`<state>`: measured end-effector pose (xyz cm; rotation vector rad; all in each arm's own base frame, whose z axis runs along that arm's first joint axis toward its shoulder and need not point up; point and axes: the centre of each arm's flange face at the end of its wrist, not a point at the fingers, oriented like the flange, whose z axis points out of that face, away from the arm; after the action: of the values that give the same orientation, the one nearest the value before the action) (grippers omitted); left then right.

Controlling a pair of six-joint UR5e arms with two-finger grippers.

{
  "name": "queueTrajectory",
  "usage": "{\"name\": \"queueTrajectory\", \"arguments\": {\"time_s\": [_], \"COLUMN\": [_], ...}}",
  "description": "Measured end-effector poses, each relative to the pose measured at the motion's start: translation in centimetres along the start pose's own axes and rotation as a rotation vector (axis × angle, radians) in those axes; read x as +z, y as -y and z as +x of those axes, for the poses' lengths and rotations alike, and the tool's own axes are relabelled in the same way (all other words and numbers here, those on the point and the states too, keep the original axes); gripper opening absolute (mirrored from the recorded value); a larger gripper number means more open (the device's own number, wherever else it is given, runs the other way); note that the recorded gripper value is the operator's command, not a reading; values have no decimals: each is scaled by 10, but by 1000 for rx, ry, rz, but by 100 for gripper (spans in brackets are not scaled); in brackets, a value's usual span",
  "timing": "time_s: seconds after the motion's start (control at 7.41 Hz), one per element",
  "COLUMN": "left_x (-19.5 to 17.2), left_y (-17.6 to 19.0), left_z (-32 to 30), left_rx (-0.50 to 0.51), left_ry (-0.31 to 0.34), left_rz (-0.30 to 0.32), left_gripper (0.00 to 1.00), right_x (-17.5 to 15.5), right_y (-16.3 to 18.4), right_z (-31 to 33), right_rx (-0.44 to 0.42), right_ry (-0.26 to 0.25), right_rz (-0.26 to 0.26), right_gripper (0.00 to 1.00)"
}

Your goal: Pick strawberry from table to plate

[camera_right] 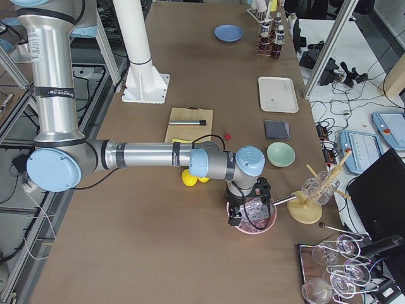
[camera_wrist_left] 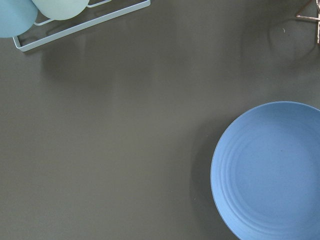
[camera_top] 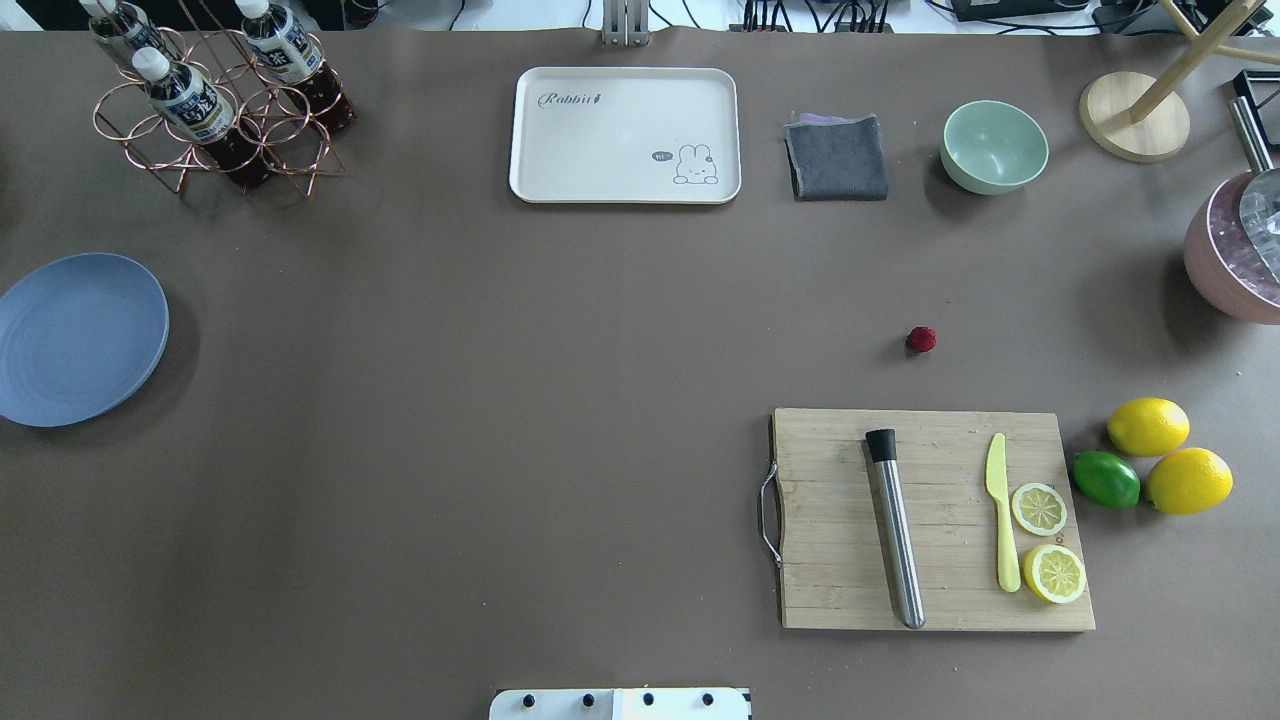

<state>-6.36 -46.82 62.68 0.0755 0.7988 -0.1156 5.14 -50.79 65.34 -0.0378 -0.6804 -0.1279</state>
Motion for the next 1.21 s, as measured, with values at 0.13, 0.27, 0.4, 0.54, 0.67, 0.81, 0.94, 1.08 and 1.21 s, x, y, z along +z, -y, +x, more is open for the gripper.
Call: {"name": "queueTrajectory", "arguments": {"time_s": [0.13, 0.27, 0.4, 0.54, 0.67, 0.81, 0.94, 1.08, 1.21], "left_x": [0, -1, -4, -8, -12, -11, -6, 7, 28], "left_y": [2, 1, 5, 14, 21, 27, 36, 43, 45], "left_z": [1, 2, 7, 15, 20, 24, 28, 30, 28], "left_rx": [7, 12, 25, 56, 99, 142, 180, 206, 217], "left_ry": [-1, -9, -27, -47, -61, -71, -77, -83, -85], "left_rz": [5, 8, 17, 44, 84, 121, 142, 141, 119], "left_gripper": [98, 98, 98, 98, 98, 97, 98, 99, 99], "right_x": [1, 1, -4, -16, -30, -39, -42, -38, -30], "right_y": [0, 0, 4, 10, 17, 24, 32, 39, 46], "right_z": [0, -1, -7, -19, -31, -43, -60, -82, -105], "right_rx": [2, 2, -9, -40, -93, -140, -169, -192, -203], "right_ry": [3, 15, 39, 59, 62, 58, 61, 72, 89], "right_rz": [-2, 0, 15, 52, 116, 186, 243, 266, 266], "right_gripper": [100, 100, 100, 100, 100, 100, 100, 100, 100]}}
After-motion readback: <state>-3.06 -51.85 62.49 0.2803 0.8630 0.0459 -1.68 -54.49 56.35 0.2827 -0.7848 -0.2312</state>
